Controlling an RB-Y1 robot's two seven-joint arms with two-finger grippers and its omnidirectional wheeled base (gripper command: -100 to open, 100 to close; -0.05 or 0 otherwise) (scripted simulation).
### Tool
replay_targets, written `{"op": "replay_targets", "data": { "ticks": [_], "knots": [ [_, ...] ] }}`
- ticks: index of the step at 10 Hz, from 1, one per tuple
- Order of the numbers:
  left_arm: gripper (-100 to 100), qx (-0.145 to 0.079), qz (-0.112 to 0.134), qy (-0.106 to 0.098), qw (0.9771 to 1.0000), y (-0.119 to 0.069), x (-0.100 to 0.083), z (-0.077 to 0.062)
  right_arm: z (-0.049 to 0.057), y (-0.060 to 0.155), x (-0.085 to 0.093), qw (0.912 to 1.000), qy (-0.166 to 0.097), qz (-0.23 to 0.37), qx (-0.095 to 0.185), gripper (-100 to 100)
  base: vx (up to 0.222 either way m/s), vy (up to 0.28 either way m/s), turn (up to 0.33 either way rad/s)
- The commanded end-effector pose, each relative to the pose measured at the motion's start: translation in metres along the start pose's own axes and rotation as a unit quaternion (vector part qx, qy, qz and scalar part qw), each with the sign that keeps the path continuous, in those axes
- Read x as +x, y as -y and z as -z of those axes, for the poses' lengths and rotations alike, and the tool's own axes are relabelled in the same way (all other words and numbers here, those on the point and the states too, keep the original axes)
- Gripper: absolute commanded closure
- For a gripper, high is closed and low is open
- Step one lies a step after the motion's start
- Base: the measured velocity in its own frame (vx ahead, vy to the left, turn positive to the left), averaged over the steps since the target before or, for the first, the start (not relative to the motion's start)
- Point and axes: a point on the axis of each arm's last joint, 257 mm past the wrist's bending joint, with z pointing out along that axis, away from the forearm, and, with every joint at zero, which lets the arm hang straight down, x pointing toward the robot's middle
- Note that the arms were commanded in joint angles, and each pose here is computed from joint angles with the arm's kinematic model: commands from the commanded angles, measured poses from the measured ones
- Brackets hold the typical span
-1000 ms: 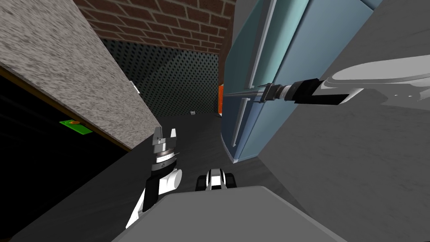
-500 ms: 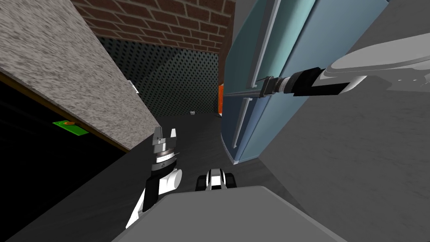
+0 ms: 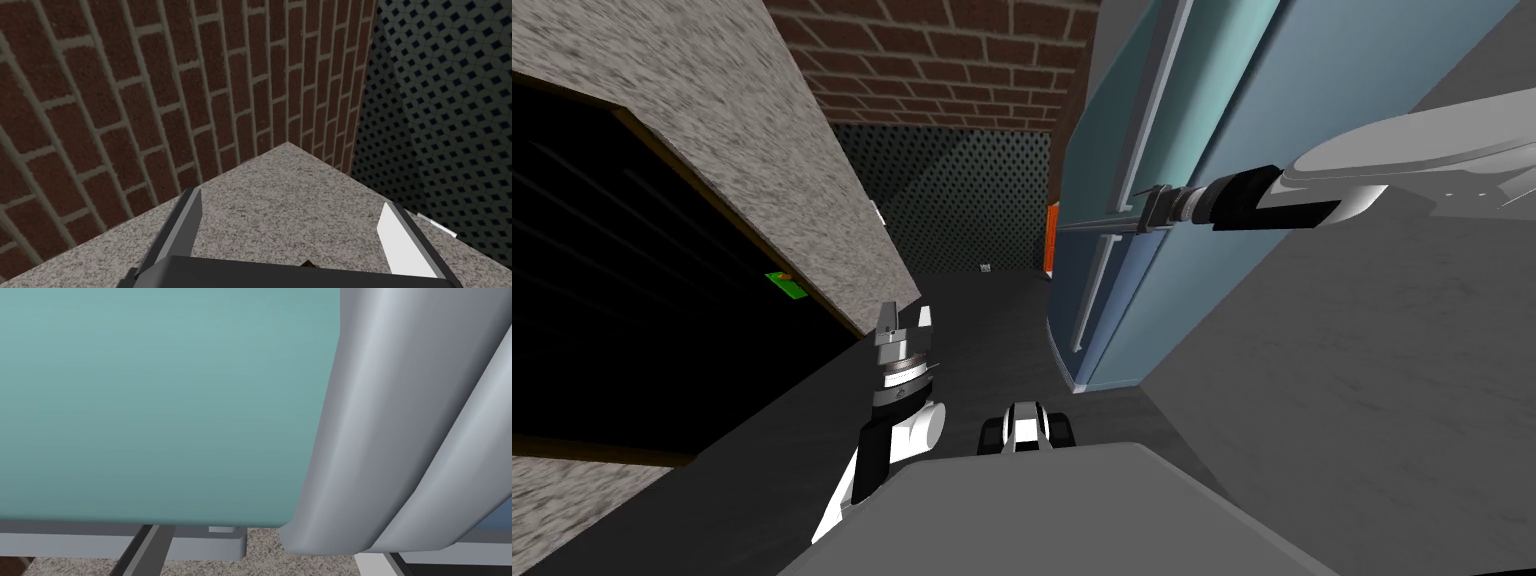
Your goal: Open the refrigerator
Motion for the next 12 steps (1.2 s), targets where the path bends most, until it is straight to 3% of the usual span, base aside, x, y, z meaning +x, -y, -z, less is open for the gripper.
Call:
{"op": "replay_targets", "data": {
  "ticks": [1, 2, 6, 8, 9, 12],
  "knots": [
    [0, 0.000, 0.000, 0.000, 1.0000, 0.000, 0.000, 0.000, 0.003, 0.004, 0.016, 0.9999, -0.015, -0.002, 0.002, -100, -0.022, -0.012, -0.004],
    [0, 0.000, 0.000, 0.000, 1.0000, 0.000, 0.000, 0.000, 0.003, 0.004, 0.016, 0.9999, -0.015, -0.002, 0.002, -100, 0.005, 0.003, -0.029],
    [0, 0.000, 0.000, 0.000, 1.0000, 0.000, 0.000, 0.000, 0.013, 0.005, 0.077, 0.9967, -0.081, -0.005, 0.002, -100, -0.119, -0.022, 0.297],
    [0, 0.000, 0.000, 0.000, 1.0000, 0.000, 0.000, 0.000, 0.013, 0.005, 0.077, 0.9967, -0.081, -0.005, 0.002, -100, -0.051, -0.009, 0.084],
    [0, 0.000, 0.000, 0.000, 1.0000, 0.000, 0.000, 0.000, 0.017, 0.004, 0.095, 0.9950, -0.100, -0.005, 0.001, -100, -0.059, 0.004, 0.219],
    [0, 0.000, 0.000, 0.000, 1.0000, 0.000, 0.000, 0.000, 0.024, 0.006, 0.117, 0.9922, -0.125, -0.005, 0.003, -100, -0.095, -0.001, 0.208]
  ]
}}
